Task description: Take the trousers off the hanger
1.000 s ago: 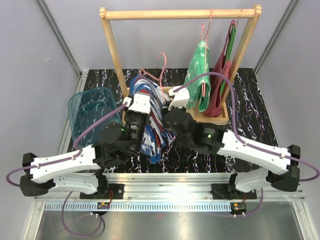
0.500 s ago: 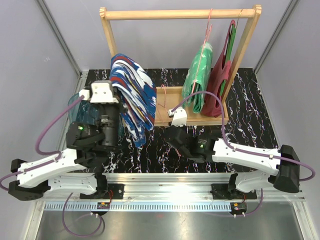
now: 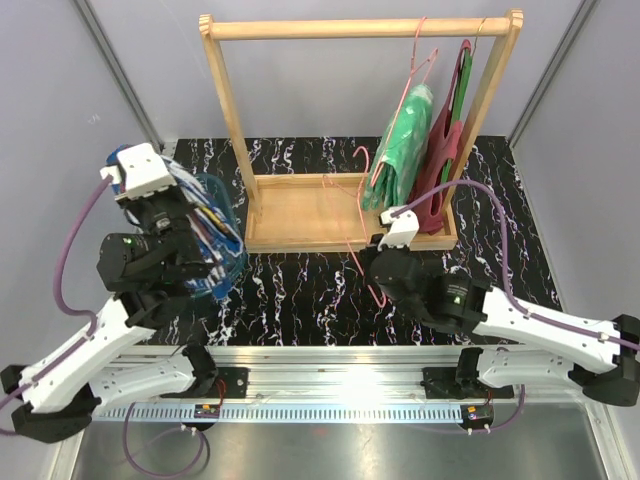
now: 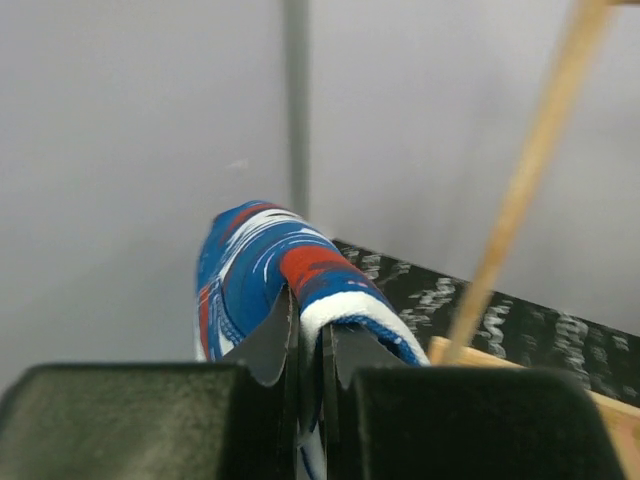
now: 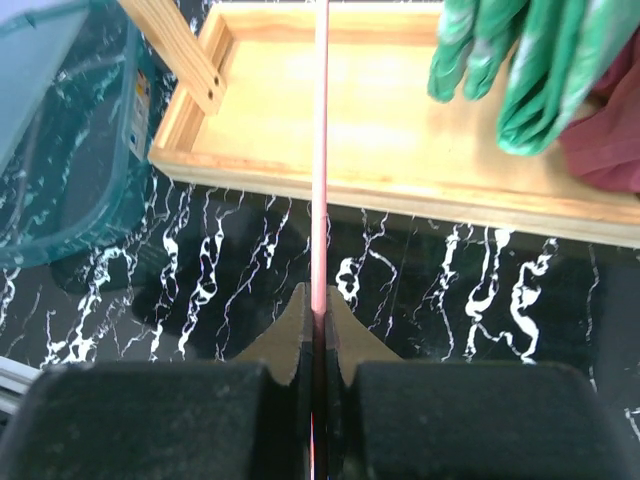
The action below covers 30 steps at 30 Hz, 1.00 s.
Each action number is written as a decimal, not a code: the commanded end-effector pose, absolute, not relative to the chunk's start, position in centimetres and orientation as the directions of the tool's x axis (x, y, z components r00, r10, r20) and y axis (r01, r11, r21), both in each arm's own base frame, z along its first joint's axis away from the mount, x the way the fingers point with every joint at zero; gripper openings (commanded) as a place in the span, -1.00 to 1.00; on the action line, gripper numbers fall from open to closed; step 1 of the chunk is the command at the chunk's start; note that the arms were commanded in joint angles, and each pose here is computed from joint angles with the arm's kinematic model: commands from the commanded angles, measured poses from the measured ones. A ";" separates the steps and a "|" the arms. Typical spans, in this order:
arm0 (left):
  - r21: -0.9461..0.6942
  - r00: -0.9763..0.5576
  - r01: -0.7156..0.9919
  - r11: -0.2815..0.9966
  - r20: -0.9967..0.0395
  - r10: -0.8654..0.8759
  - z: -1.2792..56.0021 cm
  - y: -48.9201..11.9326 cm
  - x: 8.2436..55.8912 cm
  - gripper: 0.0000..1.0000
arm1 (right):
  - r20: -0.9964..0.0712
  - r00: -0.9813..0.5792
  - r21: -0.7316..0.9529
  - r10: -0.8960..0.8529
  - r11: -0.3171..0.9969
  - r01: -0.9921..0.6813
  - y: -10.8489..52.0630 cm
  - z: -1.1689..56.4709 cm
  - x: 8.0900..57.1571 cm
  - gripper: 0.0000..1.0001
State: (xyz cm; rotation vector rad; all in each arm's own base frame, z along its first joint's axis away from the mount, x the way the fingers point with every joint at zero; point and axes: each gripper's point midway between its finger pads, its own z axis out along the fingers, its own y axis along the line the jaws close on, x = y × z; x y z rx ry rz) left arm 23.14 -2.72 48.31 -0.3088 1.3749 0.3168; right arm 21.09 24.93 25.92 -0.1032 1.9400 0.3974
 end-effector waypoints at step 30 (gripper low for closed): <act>0.570 -0.741 -0.575 0.586 -0.666 -0.079 19.3 9.4 45.0 -1.00 | -0.936 -0.289 0.327 0.203 0.806 -0.493 24.3 36.2 18.6 -1.00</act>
